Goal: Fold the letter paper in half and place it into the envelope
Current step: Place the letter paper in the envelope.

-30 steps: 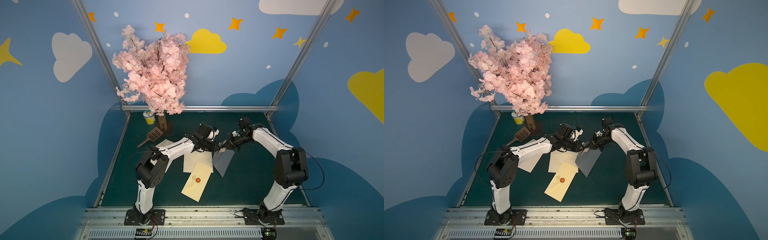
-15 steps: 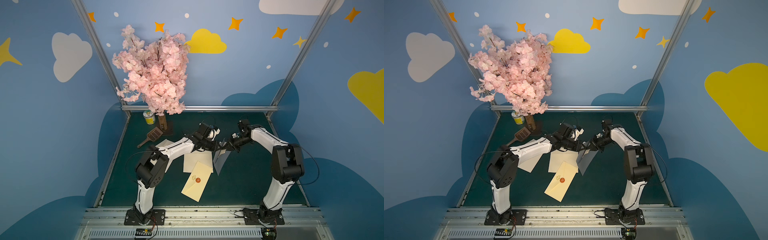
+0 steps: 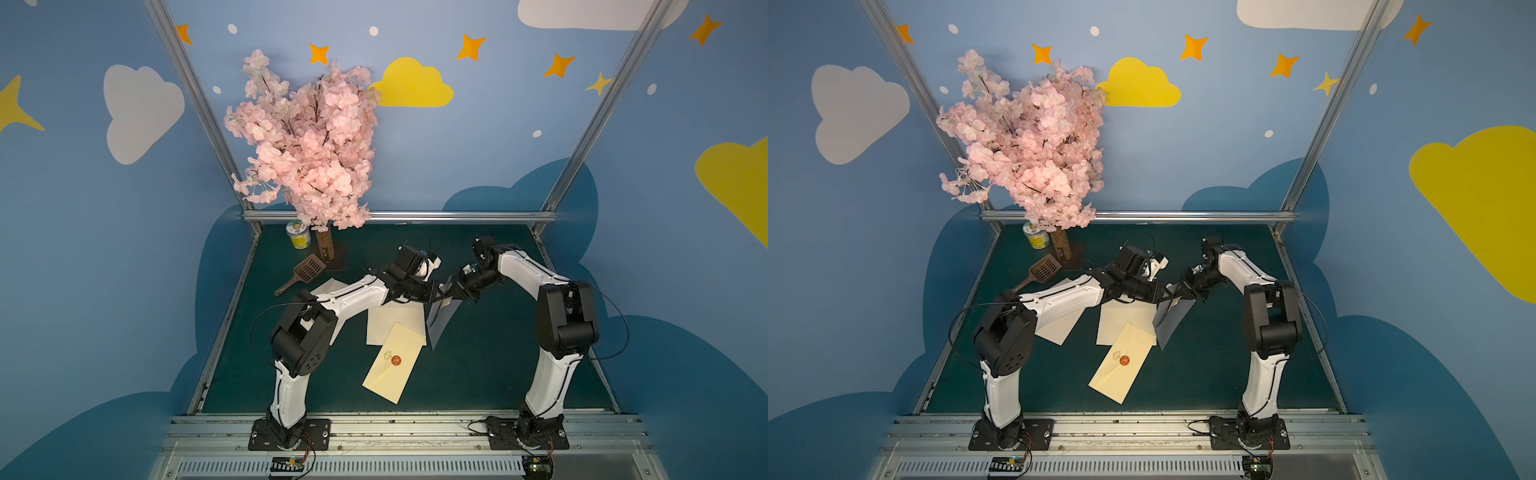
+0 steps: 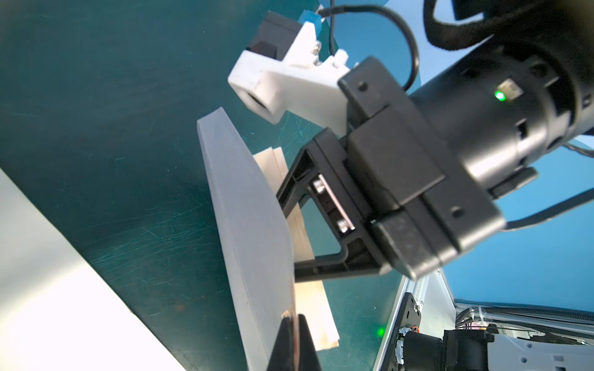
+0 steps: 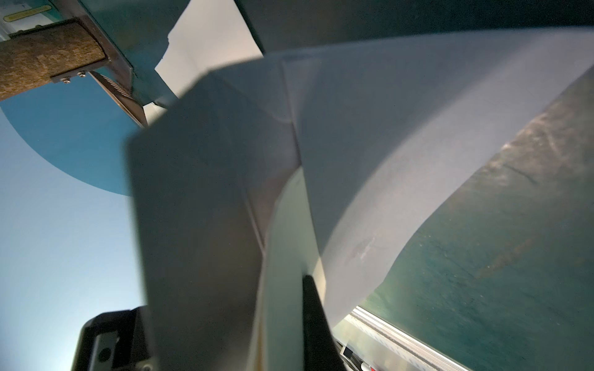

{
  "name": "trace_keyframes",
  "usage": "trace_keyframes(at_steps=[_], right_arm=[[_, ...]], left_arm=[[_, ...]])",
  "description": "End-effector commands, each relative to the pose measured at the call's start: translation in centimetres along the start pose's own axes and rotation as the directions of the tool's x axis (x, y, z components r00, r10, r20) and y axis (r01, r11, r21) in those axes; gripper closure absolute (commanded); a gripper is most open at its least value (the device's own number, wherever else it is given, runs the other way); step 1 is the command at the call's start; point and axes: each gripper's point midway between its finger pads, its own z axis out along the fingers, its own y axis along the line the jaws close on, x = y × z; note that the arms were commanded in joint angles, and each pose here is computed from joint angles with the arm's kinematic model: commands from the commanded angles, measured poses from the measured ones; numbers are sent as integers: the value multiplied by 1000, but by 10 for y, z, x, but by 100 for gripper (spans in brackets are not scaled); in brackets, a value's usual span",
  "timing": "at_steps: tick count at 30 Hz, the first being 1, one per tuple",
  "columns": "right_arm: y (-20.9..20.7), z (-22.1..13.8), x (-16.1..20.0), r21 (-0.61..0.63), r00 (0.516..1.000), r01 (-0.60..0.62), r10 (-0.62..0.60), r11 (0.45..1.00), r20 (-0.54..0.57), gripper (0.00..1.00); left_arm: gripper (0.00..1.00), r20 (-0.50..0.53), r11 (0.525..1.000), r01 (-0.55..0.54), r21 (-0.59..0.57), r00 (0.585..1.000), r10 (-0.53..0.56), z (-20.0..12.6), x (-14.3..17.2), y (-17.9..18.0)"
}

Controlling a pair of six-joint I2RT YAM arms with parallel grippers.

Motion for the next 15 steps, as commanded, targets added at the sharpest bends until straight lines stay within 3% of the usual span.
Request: trace_keyframes(at_steps=[1,15], right_arm=[[-5,5,-4,39,1000,6,-6,999,-1,100],[4,14,28,27,989,-94,96,995,-114,100]], left_arm=[[97,20,996,-47,81,999,46,-12,-7,-29],[97,27,997,-54,53,998,53,-8,-7,-21]])
